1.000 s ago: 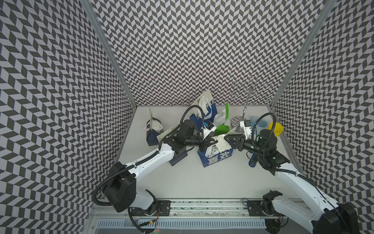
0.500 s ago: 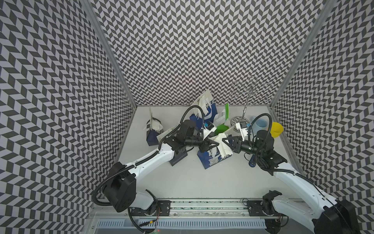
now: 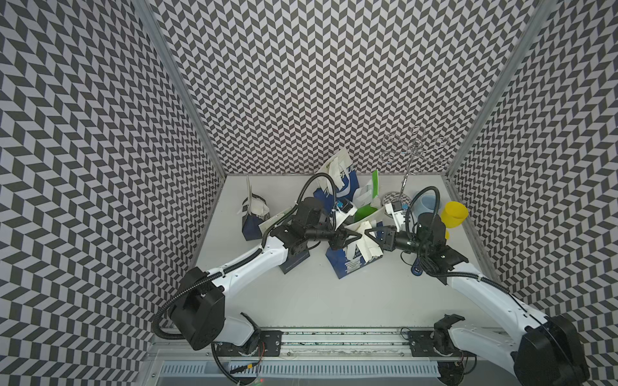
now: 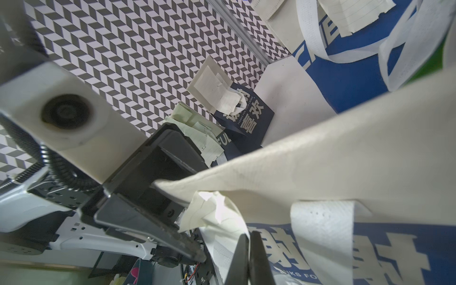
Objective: Staple the receipts to the bags
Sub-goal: Adjust the receipt in the takeout bag.
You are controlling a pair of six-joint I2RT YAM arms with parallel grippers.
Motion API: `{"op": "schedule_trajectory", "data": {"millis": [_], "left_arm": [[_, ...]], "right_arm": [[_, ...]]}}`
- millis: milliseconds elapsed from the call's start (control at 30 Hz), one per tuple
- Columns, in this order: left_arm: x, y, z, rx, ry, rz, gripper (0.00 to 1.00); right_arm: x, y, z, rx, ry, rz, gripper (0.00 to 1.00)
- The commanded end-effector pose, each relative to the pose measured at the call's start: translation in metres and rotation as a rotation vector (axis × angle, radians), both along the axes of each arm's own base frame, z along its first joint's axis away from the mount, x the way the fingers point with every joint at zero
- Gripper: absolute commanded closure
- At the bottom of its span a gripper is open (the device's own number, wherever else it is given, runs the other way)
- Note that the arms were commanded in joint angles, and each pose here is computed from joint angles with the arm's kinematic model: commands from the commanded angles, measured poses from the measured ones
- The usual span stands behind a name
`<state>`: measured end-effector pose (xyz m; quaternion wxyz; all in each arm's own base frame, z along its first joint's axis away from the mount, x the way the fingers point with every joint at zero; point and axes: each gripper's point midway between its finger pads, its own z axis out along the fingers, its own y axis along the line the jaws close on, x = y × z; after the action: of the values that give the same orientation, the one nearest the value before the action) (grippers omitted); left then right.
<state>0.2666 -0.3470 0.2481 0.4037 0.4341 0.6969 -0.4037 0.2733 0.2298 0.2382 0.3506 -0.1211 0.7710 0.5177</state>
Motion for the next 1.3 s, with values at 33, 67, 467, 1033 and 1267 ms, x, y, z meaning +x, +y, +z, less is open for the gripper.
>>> {"op": "schedule_trajectory", "data": {"millis": [33,67,467,1033,1267], "left_arm": [[0.011,0.005,0.022,-0.047,-0.081,0.069,0.58],[0.012,0.006,0.025,-0.056,-0.092,0.079,0.58],[0.019,0.009,0.046,-0.128,-0.152,0.134,0.80],[0.010,0.017,0.031,-0.076,-0.136,0.127,0.69],[0.012,0.016,0.030,-0.078,-0.138,0.133,0.59]], "right_arm": [[-0.007,0.000,0.030,0.092,-0.064,0.037,1.00],[-0.007,0.000,0.030,0.093,-0.059,0.038,1.00],[-0.007,0.001,0.027,0.095,-0.040,0.050,1.00],[0.003,-0.005,0.024,0.150,-0.016,0.002,1.00],[0.003,-0.003,0.024,0.164,-0.012,0.013,1.00]]}}
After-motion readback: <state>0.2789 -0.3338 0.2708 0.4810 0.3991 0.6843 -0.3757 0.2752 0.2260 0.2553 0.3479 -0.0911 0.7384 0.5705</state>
